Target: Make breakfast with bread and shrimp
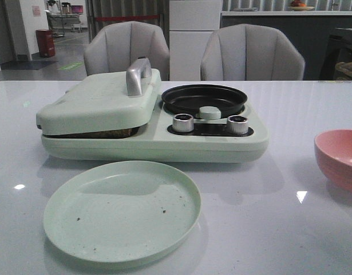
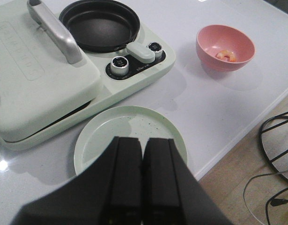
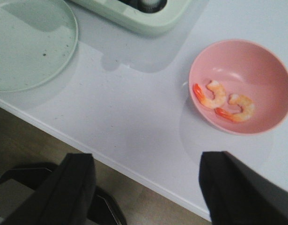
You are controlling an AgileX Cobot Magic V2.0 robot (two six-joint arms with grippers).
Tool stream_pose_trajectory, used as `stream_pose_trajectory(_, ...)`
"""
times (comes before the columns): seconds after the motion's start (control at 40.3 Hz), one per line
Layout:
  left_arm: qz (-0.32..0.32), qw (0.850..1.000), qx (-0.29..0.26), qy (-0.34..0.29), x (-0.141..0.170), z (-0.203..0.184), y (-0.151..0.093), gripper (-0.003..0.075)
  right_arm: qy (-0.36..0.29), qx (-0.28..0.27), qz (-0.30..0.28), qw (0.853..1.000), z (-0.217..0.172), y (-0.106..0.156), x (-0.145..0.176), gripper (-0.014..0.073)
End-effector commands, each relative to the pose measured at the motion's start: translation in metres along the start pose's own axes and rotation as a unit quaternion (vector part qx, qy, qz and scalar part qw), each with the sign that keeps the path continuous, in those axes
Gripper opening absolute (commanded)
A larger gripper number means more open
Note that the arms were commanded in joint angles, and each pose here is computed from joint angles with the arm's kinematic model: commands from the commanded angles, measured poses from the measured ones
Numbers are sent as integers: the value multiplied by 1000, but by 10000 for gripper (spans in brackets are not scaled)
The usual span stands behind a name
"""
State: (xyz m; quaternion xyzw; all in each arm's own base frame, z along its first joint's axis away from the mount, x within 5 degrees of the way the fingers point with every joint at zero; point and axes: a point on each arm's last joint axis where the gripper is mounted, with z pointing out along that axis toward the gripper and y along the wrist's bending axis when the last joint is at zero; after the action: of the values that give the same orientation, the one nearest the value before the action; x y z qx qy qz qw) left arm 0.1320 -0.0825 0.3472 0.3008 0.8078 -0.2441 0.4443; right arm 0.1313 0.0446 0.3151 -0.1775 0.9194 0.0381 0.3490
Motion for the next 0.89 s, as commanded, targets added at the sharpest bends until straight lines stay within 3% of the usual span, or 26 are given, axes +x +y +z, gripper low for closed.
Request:
stream_pose_trajectory(0.0, -6, 999, -5, -41, -12, -5, -2, 99, 7, 35, 20, 999, 8, -14, -22, 570)
stream_pose_trajectory(0.348, -6, 999, -5, -41, -12, -5, -2, 99, 107, 127, 153, 974, 54, -98, -54, 569)
stream_pose_trajectory(0.546, -6, 999, -5, -41, -12, -5, -2, 99, 151, 136, 159, 966, 94, -131, -60, 569)
stream_pose_trajectory(0.869, -6, 999, -5, -41, -12, -5, -2, 99, 171, 128, 156, 964, 155, -152, -65, 569)
